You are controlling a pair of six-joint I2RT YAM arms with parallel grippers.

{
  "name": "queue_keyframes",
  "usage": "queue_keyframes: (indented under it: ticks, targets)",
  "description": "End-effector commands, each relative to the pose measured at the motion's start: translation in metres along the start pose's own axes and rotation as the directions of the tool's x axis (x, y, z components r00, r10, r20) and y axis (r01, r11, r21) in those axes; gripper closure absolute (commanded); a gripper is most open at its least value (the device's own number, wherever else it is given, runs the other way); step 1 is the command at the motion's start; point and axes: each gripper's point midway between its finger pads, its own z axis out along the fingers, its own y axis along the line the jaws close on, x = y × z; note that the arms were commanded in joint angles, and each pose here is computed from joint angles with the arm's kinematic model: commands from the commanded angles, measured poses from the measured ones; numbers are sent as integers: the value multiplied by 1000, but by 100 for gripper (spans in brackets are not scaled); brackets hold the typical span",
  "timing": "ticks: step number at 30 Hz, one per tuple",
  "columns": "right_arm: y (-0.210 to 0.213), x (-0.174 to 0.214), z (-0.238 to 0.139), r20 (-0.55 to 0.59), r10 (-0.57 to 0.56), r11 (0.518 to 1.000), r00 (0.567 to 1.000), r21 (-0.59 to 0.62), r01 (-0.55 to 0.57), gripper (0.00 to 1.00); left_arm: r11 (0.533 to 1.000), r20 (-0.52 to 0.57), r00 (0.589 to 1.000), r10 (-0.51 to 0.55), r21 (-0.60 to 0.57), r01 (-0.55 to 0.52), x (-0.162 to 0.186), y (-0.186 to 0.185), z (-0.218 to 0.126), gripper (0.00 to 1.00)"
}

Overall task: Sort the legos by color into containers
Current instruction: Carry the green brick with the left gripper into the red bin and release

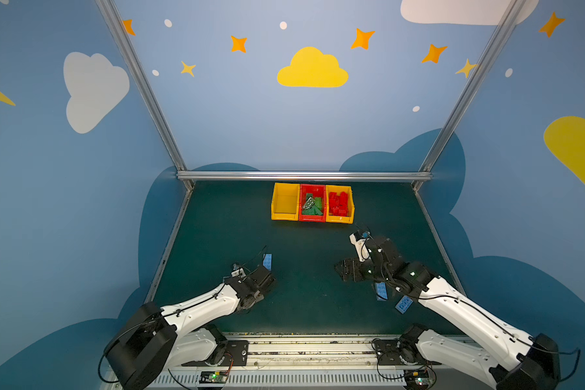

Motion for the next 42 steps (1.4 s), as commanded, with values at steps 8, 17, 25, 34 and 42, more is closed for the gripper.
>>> queue_keyframes:
  ticks: [8,17,25,34,42]
  targets:
    - [-24,2,-17,45,39,996,998,81,-43,7,980,-100,976,196,59,-191,12,-76,-8,83]
    - [-51,7,-40,115,97,985,989,131,-112,7,937,-28,940,340,91,-337,-32,-158,-27,84]
    - [-62,5,-48,146,106,980,984,153,-128,7,914,37,928,370,164,-371,-102,-241,-36,84]
    - [-67,0,-38,141,137,977,980,145,-158,7,898,130,924,360,222,-381,-186,-317,-37,83]
    - [-72,-9,-23,136,152,974,979,145,-172,7,876,298,894,334,251,-411,-246,-366,-29,79]
